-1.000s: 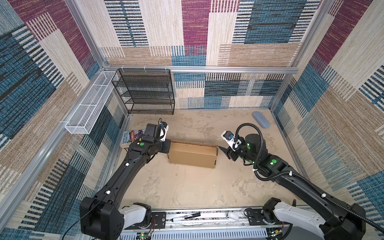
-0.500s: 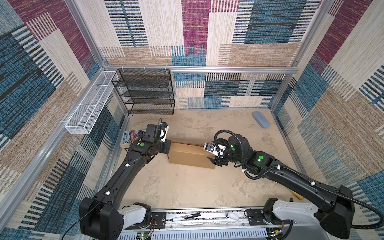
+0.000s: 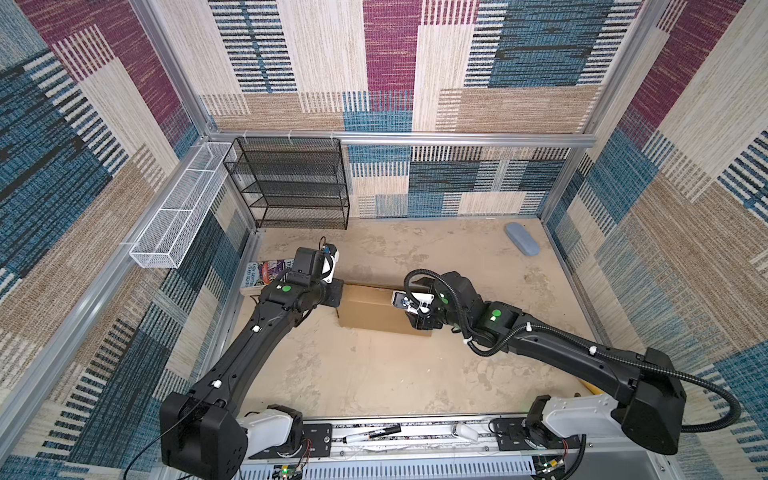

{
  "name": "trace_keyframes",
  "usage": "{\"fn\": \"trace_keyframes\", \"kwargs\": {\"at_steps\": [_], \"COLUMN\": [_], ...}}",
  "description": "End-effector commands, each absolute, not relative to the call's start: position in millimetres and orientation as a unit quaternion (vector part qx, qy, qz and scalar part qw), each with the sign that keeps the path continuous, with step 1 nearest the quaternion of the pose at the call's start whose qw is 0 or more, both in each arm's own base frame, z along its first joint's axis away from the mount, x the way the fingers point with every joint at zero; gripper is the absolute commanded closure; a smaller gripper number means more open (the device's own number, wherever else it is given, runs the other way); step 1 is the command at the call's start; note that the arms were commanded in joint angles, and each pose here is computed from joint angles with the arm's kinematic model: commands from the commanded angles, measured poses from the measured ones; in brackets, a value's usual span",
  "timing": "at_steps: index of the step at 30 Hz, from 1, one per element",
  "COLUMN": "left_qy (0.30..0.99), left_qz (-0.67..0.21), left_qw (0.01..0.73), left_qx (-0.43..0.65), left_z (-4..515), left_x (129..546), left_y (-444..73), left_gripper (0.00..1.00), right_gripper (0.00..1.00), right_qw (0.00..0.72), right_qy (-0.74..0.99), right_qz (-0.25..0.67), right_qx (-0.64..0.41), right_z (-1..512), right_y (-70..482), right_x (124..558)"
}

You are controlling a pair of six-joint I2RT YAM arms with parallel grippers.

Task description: Fold the paper box

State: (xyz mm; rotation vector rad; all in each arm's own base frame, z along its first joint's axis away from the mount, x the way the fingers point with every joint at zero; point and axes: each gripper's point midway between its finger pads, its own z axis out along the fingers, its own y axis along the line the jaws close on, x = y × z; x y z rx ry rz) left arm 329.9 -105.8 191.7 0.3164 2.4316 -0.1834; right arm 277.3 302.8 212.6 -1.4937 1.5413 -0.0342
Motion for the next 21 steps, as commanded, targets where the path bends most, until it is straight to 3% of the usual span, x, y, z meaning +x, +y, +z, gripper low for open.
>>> {"fn": "trace_keyframes", "kwargs": {"at_steps": [1, 21], "left_qy": [0.944, 0.944], "left_qz": [-0.062, -0.060], "left_qw": [0.300, 0.301], "left_qx": [0.121, 0.124], "left_z": [179.7, 180.5], "left_x": [315.7, 313.4], "left_y": [-101.5, -102.6], "left_gripper": [1.00, 1.00], "right_gripper": [0.19, 0.20], "right_qw": [0.508, 0.490], "right_qy": [0.622, 0.631], "right_qz": [-0.034, 0.000], "right_qx": [-0.594, -0.602], "right_z": [228.8, 214.8], "right_y": [307.1, 318.5], "right_x": [289.7, 284.2]}}
